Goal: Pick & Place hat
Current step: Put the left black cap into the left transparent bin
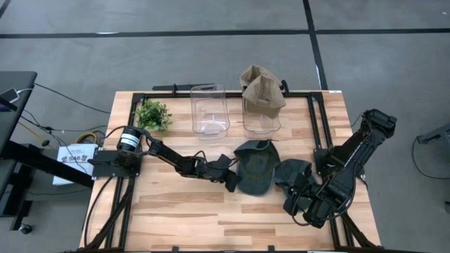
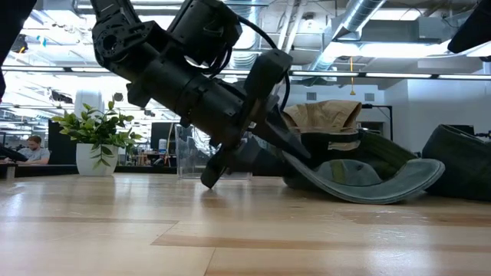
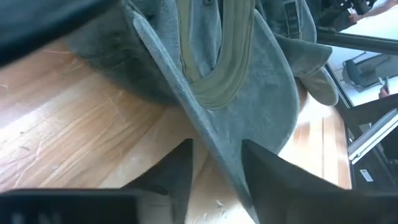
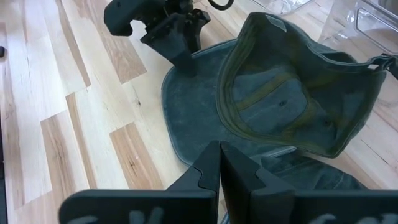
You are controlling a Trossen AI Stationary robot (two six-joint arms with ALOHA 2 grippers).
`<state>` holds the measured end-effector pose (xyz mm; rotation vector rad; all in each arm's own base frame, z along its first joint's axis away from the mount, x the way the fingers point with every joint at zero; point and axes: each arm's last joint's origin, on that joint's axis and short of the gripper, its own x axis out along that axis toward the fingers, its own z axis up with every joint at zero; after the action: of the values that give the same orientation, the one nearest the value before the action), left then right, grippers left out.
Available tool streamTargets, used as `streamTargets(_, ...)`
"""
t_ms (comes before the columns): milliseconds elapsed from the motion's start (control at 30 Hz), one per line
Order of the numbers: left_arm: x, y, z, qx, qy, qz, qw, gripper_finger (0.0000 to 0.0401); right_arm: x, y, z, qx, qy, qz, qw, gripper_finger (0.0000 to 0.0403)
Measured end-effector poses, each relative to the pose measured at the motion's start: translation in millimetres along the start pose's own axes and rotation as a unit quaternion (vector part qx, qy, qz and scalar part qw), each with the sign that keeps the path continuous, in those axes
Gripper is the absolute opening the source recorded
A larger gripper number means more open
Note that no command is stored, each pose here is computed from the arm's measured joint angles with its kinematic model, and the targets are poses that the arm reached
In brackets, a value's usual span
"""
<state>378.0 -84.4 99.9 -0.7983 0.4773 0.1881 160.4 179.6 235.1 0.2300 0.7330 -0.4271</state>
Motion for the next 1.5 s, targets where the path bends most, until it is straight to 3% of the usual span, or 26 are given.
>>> streamTargets(200, -0.7, -2.4, -3.5, 0.012, -0.007, 0.004, 1.000, 0.0017, 0.0, 0.4, 0.2, 0.002, -0.002, 0.001, 1.000, 0.0001)
streamTargets(567, -17.4, -26.9, -15.3, 0.091, -0.029, 0.015, 0.995, 0.0012, 3.5, 8.6, 6.4, 0.009, -0.006, 0.034, 0.999, 0.0001)
streamTargets(733, -43.2, -50.9, -15.3, 0.158, -0.063, 0.040, 0.985, 0.0011, 3.4, 23.2, 15.6, -0.039, -0.038, 0.091, 0.994, 0.0001)
streamTargets(833, -67.3, -67.0, -13.9, 0.201, -0.092, 0.074, 0.972, 0.0012, -1.8, 28.3, 26.3, -0.049, -0.086, 0.092, 0.991, 0.0001)
streamTargets(967, -99.3, -82.4, -13.6, 0.228, -0.114, 0.108, 0.961, 0.0011, -13.2, 32.2, 42.2, -0.072, -0.157, 0.058, 0.983, 0.0000)
streamTargets(1133, -128.0, -92.8, -12.3, 0.214, -0.137, 0.127, 0.959, 0.0012, -23.1, 35.3, 65.5, -0.075, -0.204, 0.031, 0.976, 0.0000)
streamTargets(1367, -136.7, -87.8, -13.3, 0.213, -0.139, 0.162, 0.953, 0.0012, -23.4, 33.0, 82.7, -0.079, -0.257, -0.031, 0.963, 0.0000)
streamTargets(1500, -137.4, -79.2, -20.2, 0.209, -0.126, 0.172, 0.954, 0.0012, -34.5, 32.0, 89.0, -0.092, -0.313, -0.105, 0.939, 0.0000)
